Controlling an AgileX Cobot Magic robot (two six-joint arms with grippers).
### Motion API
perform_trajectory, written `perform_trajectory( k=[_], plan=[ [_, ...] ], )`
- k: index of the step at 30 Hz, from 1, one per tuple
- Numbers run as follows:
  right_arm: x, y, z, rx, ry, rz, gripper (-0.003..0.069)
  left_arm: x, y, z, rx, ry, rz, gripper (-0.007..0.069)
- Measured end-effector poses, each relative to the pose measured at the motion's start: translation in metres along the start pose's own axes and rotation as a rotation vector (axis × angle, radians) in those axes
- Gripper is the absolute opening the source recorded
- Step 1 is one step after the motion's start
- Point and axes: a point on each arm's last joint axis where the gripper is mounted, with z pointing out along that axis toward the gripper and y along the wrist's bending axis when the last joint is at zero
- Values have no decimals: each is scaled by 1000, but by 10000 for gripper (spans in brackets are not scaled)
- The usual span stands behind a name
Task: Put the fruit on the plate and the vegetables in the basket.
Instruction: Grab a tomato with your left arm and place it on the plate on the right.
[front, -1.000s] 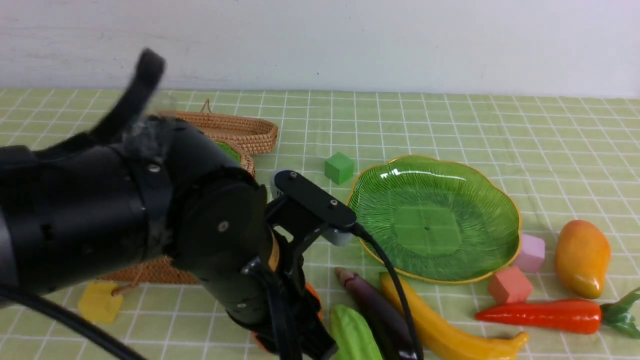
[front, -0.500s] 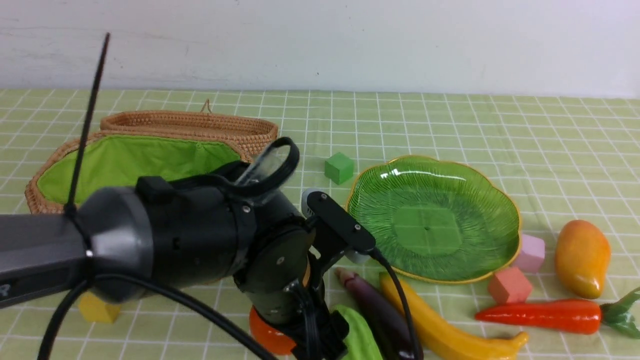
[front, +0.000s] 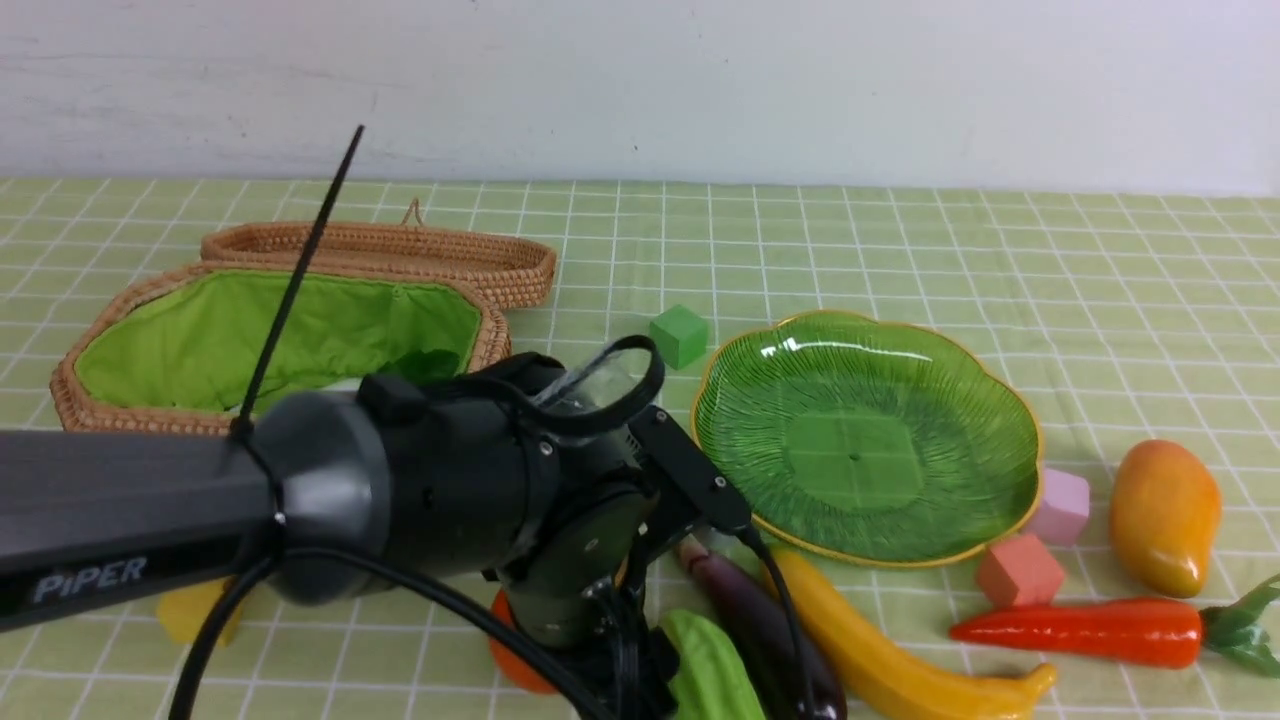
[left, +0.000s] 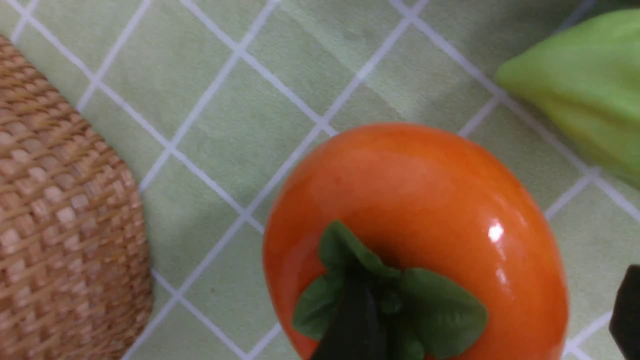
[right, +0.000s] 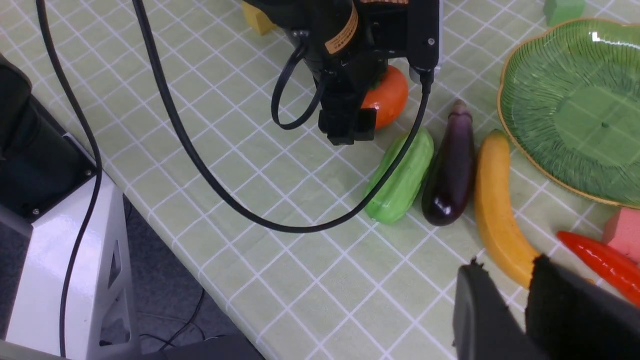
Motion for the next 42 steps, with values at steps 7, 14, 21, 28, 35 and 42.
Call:
perform_trajectory(
  k=[7, 14, 21, 28, 35, 42],
  plan=[
    [0, 0, 0, 3, 1, -1, 158, -1, 2, 2, -24, 6, 29, 446],
    [0, 0, 0, 4, 1, -1, 158, -2, 2, 2, -25, 15, 25, 447],
    [0, 0, 0, 4, 1, -1, 158, -1, 1, -7, 1, 14, -15, 447],
    [0, 0, 0, 4, 1, -1, 158, 1, 6, -44, 19, -69, -64, 445],
    [1, -6, 0, 68, 15, 54, 158, 1, 11, -71, 10, -117, -40, 445],
    [4, -20, -2, 226, 28, 178, 158, -42, 17, -95, 0, -322, 127, 445]
  ],
)
